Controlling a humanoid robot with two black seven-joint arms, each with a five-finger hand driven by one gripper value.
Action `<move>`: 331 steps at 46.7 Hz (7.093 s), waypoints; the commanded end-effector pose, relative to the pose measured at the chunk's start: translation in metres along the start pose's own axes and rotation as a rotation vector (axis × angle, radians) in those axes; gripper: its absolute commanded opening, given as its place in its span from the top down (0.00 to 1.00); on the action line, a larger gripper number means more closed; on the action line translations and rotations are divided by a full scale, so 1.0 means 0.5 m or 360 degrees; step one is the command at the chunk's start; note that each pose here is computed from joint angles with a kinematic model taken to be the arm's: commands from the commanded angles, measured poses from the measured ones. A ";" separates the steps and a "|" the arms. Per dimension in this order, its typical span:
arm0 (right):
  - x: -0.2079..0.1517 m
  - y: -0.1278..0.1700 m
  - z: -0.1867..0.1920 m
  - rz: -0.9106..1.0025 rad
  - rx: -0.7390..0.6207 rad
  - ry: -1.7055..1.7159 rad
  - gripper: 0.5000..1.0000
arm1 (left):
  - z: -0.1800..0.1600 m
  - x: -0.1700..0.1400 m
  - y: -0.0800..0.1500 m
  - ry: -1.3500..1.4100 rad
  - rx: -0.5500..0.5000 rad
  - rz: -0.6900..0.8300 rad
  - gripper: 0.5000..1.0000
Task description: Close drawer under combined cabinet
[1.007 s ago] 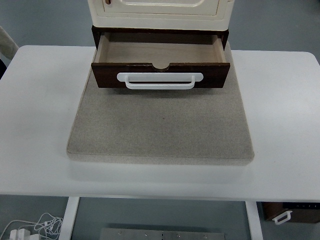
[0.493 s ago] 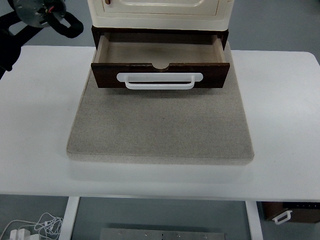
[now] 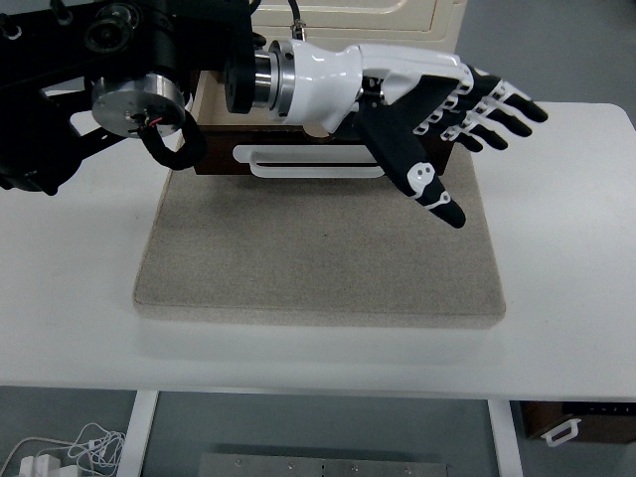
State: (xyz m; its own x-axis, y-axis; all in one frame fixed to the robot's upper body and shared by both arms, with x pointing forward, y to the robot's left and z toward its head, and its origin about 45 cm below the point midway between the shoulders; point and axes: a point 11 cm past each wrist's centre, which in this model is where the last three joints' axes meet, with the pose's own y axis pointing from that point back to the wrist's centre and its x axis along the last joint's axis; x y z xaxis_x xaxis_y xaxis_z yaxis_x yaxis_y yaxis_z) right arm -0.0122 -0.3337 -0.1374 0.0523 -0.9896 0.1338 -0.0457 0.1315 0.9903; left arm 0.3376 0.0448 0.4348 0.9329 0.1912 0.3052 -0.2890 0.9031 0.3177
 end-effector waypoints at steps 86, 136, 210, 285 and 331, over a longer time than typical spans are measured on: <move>0.000 0.000 -0.001 0.0000 0.0001 0.0000 0.10 | -0.251 0.056 0.028 -0.0058 0.0923 0.0070 0.00; 0.000 0.000 0.001 0.0000 -0.0001 0.0000 0.10 | -0.277 0.127 0.040 -0.0031 0.0958 0.0335 0.00; 0.000 0.000 -0.001 0.0000 0.0001 0.0000 0.10 | -0.300 0.204 0.068 0.0059 0.0911 0.0575 0.00; 0.000 0.000 -0.001 0.0000 0.0001 0.0000 0.10 | 0.113 0.313 0.190 0.0241 -0.0970 0.0918 0.00; 0.000 0.000 0.001 0.0000 -0.0001 0.0000 0.10 | -0.089 0.533 0.479 0.1009 -0.1150 0.2081 0.00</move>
State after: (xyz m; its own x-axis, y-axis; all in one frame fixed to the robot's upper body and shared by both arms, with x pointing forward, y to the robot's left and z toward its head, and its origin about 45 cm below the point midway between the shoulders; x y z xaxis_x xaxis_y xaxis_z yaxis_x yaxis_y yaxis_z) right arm -0.0121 -0.3337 -0.1374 0.0524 -0.9896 0.1338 -0.0459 0.1315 0.9903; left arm 0.5219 0.3194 0.5627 0.1610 0.8966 -0.4125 -0.9158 -0.0200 -0.4010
